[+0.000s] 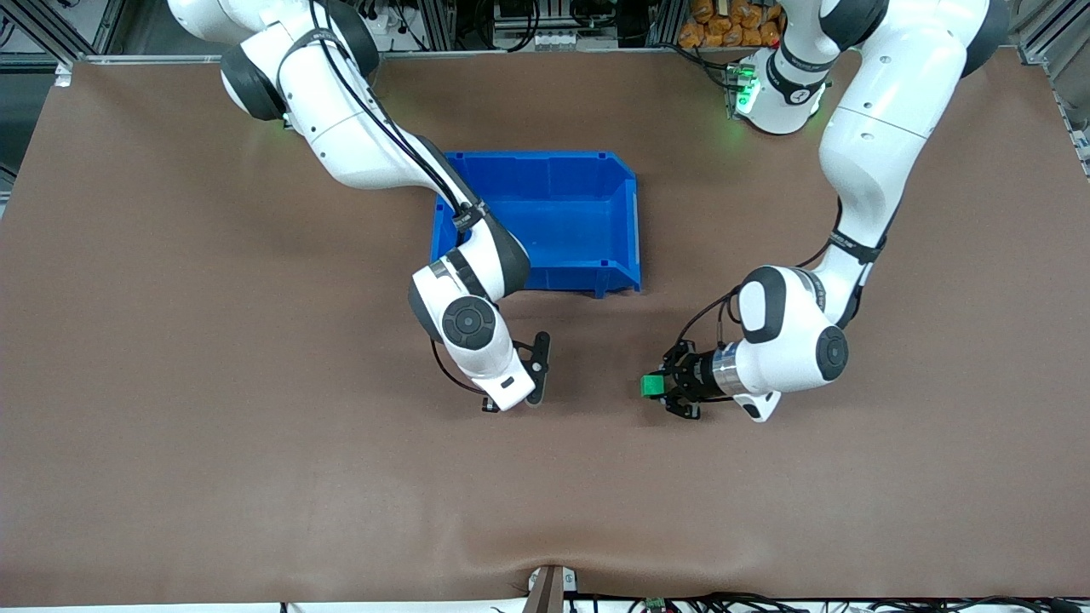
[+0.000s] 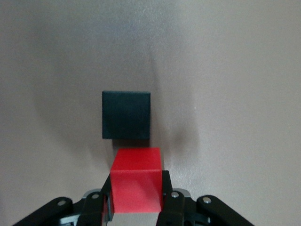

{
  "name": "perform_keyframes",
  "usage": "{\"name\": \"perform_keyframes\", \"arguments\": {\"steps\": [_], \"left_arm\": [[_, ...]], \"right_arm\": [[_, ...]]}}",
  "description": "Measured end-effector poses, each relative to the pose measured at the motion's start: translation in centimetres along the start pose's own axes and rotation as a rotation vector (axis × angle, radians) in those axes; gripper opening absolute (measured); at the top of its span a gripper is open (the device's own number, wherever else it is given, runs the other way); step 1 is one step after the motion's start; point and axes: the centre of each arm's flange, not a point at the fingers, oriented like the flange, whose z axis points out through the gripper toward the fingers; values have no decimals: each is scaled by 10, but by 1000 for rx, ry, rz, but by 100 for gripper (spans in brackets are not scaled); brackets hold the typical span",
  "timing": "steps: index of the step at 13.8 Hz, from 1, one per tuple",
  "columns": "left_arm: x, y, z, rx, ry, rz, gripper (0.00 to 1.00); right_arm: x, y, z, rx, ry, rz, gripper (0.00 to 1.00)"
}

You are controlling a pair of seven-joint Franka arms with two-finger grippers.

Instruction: Attach green and red cubes to black cube

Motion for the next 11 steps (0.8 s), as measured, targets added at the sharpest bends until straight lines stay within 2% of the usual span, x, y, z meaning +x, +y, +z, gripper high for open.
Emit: {"name": "perform_keyframes", "arguments": {"steps": [6, 8, 11], "left_arm": [[-12, -2, 19, -51, -44, -100, 39], [-18, -3, 24, -62, -69, -124, 39], [-28, -7, 30, -82, -77, -147, 39]], "right_arm": [[8, -8, 8, -2, 2, 7, 40], [7, -8, 11, 1, -1, 9, 55], [10, -11, 13, 4, -3, 5, 86]]}}
